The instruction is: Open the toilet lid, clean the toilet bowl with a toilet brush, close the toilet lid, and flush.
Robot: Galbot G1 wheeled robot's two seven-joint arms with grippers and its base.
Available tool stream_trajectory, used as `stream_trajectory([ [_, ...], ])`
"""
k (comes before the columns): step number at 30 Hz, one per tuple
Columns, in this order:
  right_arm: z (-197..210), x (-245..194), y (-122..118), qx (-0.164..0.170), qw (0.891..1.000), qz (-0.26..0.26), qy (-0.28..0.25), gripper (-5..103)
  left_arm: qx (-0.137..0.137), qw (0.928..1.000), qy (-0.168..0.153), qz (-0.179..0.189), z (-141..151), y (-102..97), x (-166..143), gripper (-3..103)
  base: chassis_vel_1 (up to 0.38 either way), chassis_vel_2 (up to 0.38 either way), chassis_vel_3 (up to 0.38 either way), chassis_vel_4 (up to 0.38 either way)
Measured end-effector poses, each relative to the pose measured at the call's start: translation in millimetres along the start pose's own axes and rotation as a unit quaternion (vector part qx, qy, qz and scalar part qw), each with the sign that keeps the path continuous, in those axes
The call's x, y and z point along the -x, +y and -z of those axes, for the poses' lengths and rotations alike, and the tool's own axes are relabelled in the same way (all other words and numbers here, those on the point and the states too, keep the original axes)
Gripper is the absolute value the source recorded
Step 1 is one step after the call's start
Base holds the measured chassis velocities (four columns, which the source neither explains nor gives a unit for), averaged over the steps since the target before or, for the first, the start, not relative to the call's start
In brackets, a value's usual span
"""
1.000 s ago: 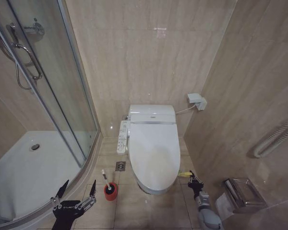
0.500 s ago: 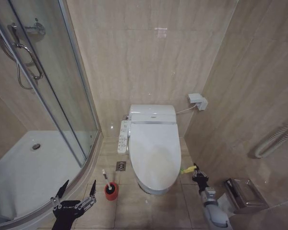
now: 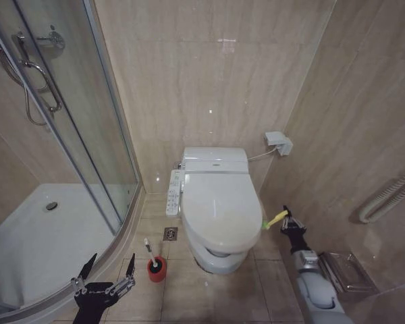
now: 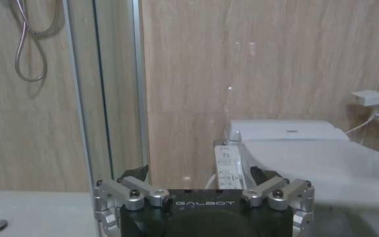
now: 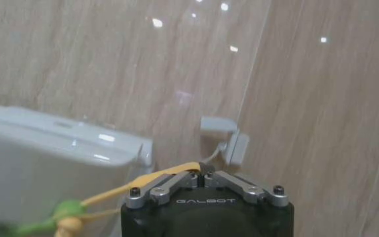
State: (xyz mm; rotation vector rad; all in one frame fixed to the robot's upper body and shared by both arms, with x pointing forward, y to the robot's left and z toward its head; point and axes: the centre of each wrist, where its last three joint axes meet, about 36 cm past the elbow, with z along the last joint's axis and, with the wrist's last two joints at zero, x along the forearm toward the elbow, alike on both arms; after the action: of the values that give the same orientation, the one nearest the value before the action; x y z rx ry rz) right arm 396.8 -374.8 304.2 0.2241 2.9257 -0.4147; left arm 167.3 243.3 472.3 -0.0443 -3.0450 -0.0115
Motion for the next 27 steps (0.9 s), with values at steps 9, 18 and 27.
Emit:
stream_trajectory([
  [9,43.7,23.4,-17.8,-0.003,1.0,-0.001,-0.031,1,0.0,1.0,0.0,0.0,0.0,0.0,0.0,100,0.0,0.0,0.0,0.0],
  [18,94.4,53.0,-24.4,0.011,0.998,-0.001,-0.058,1,0.0,1.0,0.0,0.0,0.0,0.0,0.0,100,0.0,0.0,0.0,0.0],
  [27,107.0,63.9,-29.2,0.023,0.998,0.009,-0.063,1,0.0,1.0,0.0,0.0,0.0,0.0,0.0,100,0.0,0.0,0.0,0.0],
])
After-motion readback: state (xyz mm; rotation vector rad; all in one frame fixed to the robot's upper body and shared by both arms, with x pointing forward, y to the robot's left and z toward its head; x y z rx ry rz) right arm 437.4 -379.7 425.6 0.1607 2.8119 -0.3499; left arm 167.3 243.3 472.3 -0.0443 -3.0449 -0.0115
